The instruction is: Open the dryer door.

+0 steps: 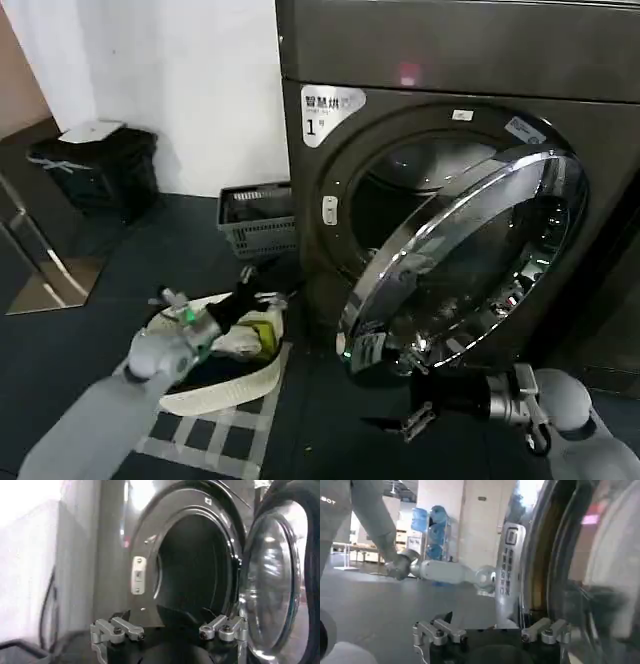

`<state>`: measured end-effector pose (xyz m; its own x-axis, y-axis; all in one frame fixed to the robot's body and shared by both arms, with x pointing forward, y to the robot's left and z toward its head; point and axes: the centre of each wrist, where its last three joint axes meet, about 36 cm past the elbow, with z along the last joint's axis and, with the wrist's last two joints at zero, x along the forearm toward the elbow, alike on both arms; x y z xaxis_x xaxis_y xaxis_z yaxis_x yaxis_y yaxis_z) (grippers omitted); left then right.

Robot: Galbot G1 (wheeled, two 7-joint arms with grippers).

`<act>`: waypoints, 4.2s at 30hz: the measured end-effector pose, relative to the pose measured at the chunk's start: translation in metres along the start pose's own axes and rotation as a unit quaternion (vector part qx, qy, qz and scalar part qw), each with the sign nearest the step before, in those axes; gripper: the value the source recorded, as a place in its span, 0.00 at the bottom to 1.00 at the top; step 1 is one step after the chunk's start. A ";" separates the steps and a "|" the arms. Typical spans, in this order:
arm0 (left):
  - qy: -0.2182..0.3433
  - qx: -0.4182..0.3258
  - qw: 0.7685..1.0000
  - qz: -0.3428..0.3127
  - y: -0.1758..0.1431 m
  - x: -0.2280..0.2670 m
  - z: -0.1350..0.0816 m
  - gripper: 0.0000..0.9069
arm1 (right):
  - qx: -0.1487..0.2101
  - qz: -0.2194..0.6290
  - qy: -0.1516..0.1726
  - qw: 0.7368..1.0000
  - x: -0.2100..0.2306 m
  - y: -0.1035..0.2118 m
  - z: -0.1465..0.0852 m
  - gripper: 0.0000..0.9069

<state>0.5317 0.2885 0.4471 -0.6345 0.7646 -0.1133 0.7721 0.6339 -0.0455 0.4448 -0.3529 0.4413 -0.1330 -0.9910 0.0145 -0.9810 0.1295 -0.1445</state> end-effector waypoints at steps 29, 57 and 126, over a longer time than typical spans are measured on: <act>0.006 0.010 0.990 0.139 -0.043 -0.102 0.002 1.00 | 0.031 0.231 0.068 0.970 0.161 0.068 0.008 1.00; 0.018 0.028 0.960 0.278 -0.124 -0.139 0.014 1.00 | 0.087 0.757 0.099 0.640 0.339 0.229 -0.087 1.00; 0.062 -0.020 0.938 0.341 -0.283 -0.303 0.080 1.00 | 0.292 0.921 0.234 0.112 0.384 0.410 -0.345 1.00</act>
<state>0.5083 -0.1314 0.4148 0.0050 0.9999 0.0139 0.9995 -0.0055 0.0323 -0.0574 -0.6685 0.7292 -0.1611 0.8258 -0.5405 0.9283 -0.0591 -0.3670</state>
